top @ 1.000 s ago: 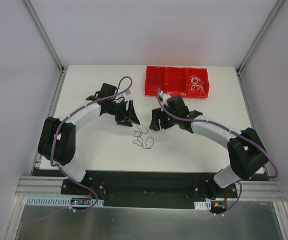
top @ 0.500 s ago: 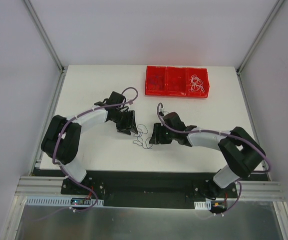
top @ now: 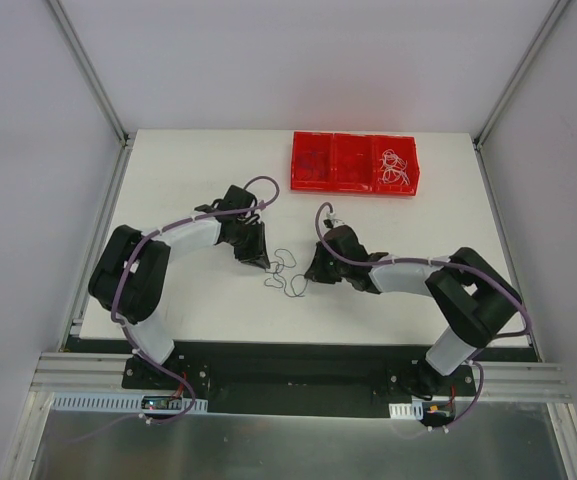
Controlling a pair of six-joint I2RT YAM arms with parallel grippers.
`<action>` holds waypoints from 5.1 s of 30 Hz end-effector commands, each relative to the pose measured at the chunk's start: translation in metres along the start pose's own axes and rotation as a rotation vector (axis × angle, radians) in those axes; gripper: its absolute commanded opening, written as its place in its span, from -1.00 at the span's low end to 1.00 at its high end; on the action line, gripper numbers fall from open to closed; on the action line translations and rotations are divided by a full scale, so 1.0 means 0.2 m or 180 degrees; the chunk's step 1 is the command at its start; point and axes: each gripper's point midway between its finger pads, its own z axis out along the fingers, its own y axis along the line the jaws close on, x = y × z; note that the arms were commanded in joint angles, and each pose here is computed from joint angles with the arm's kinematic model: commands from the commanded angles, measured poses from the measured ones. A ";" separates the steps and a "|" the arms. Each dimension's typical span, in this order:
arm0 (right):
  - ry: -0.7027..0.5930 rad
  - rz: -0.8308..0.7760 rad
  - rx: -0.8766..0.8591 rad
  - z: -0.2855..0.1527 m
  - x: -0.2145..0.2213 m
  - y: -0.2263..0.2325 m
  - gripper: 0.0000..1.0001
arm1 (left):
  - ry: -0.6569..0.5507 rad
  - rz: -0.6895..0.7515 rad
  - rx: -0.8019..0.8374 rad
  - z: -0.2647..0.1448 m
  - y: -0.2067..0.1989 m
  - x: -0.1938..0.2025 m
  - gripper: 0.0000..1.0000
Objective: Untangle the cables
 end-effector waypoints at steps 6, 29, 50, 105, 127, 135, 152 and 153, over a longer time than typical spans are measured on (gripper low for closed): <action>-0.0614 -0.0331 0.0755 -0.16 -0.17 -0.21 -0.99 | -0.0576 0.0130 -0.0427 -0.15 0.04 -0.15 -1.00; -0.1714 -0.0314 0.2343 -0.89 -0.60 -0.76 -1.00 | -0.2186 0.0450 -0.2113 -1.03 0.33 -0.30 -1.00; -0.1805 0.0730 0.0519 -0.77 -0.74 -0.72 -0.99 | -0.0749 0.0092 -0.1104 -0.46 0.28 0.04 -1.00; -0.0283 0.0904 -0.2624 -0.33 -1.04 0.92 -0.99 | -0.1131 0.0680 0.0520 -0.58 -0.17 0.09 -0.89; -0.0740 -0.0294 -0.2925 -0.51 -1.85 0.96 -0.99 | -0.2179 0.0871 0.0543 -1.04 -0.26 -0.20 0.55; -0.0729 -0.0252 -0.2784 -0.35 -1.98 0.64 -0.99 | -0.2033 0.0876 0.0543 -0.98 -0.24 -0.21 0.57; -0.1385 -0.0895 -0.1668 -0.05 -2.14 0.17 -1.00 | -0.1918 0.0846 0.0515 -0.92 -0.22 -0.23 0.57; -0.1458 -0.0968 -0.1468 0.00 -2.14 0.14 -0.99 | -0.1913 0.0839 0.0515 -0.92 -0.23 -0.23 0.57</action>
